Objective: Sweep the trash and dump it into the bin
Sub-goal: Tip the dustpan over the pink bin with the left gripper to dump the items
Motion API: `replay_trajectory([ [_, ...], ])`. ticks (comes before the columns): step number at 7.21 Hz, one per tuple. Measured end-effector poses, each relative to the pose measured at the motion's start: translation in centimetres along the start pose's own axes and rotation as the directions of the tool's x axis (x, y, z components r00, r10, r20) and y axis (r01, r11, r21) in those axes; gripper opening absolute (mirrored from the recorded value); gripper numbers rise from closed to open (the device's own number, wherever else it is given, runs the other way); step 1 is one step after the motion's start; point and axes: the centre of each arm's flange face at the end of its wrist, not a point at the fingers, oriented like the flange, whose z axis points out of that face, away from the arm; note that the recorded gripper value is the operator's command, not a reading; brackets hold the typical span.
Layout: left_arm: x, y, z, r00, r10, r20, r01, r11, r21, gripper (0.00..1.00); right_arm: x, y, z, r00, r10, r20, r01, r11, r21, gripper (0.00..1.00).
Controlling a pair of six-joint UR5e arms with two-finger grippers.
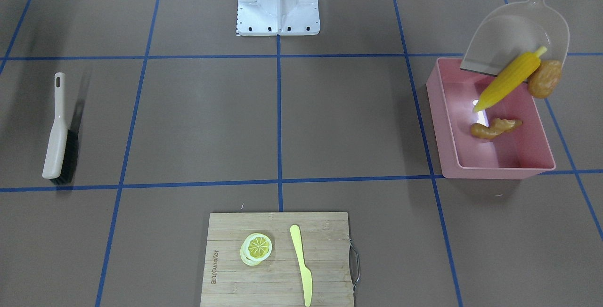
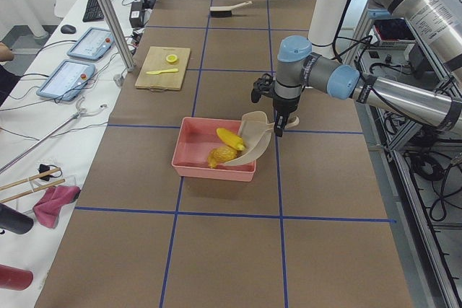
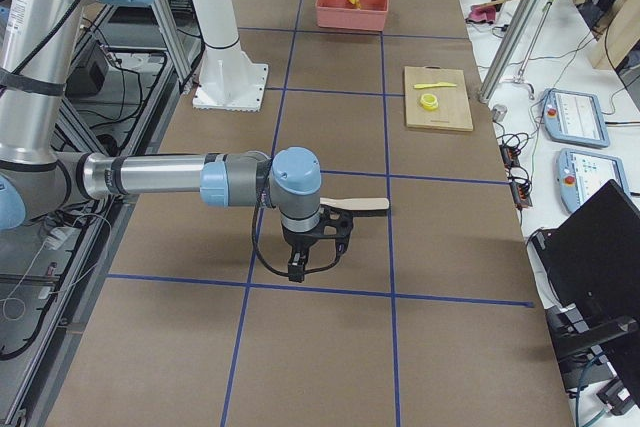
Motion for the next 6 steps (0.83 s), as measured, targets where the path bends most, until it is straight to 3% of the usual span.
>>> replay_trajectory([
  [3, 0.3, -0.3, 0.4, 0.999, -0.039, -0.002, 0.039, 0.996, -0.074, 0.0, -0.8, -0.3, -1.3, 1.0, -0.019, -0.014, 0.019, 0.999, 0.03, 1.0],
  [6, 1.3, -0.6, 0.1, 0.999, -0.035, -0.01, 0.034, 0.994, -0.102, 0.0, -0.7, -0.2, -1.2, 1.0, -0.016, -0.015, 0.017, 1.0, 0.027, 1.0],
])
